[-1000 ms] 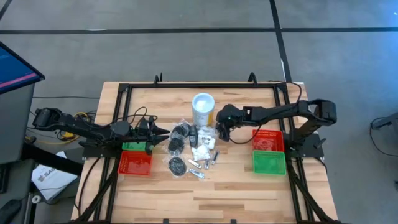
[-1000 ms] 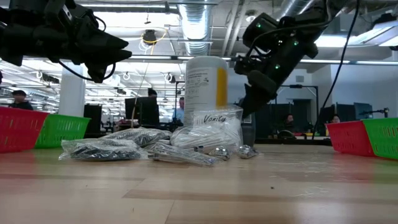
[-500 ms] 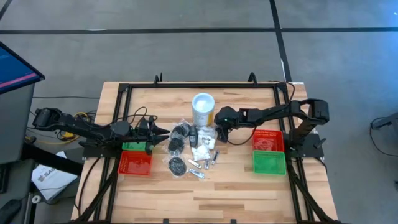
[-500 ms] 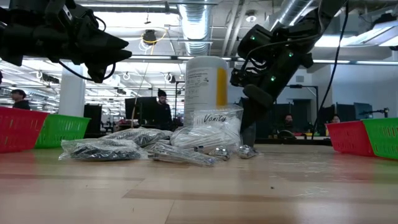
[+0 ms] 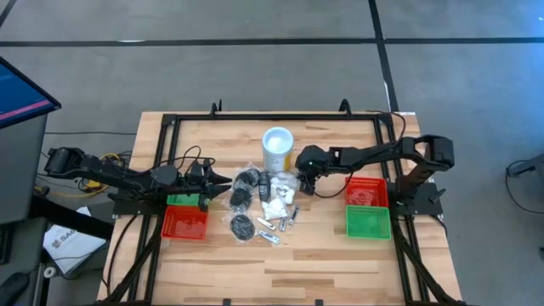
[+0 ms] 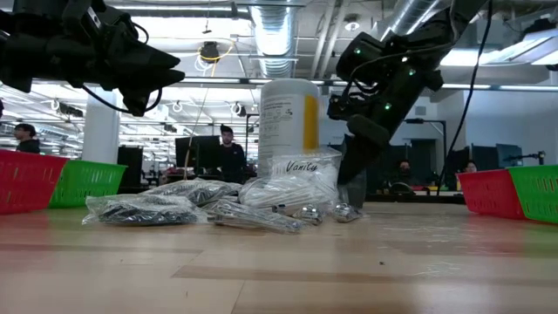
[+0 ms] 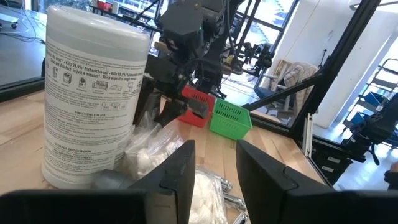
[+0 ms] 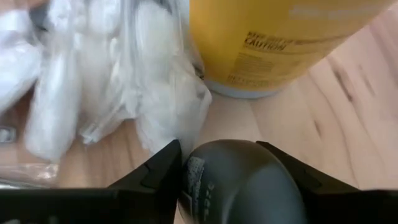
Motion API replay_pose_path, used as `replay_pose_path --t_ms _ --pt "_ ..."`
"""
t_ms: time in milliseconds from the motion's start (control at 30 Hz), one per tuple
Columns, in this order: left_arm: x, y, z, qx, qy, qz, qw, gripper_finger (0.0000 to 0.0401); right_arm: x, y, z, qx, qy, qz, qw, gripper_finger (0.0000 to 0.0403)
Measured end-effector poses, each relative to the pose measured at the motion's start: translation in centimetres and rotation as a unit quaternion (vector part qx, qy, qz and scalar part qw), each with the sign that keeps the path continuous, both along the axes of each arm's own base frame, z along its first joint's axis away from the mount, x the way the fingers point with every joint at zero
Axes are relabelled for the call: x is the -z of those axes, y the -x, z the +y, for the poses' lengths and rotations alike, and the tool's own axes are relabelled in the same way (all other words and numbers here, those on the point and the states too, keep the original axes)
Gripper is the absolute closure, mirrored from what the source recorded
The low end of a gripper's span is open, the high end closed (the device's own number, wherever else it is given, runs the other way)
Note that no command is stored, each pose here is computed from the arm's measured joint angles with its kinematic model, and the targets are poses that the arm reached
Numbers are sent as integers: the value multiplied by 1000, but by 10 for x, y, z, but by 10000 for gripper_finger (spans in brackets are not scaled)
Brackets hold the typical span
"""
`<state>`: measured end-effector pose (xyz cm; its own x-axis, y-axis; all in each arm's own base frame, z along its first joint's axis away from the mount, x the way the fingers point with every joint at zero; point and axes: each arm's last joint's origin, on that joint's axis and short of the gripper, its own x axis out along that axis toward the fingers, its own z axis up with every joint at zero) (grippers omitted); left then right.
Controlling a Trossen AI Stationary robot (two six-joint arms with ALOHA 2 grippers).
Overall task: Pick & Place Travel size toiletries
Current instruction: Put the gray deodorant into the left green bin
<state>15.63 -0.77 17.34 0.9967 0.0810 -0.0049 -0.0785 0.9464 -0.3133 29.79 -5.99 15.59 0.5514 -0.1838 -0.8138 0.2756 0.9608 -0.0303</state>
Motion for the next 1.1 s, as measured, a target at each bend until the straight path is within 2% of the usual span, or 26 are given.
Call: replay_pose_path --t_ms 733,1100 --pt "-1 0 0 -3 0 -5 1000 293 -82 27 19 -20 21 -140 990 240" --pt "-3 0 0 -2 1 -17 1000 293 -124 9 40 -55 19 -204 977 240"
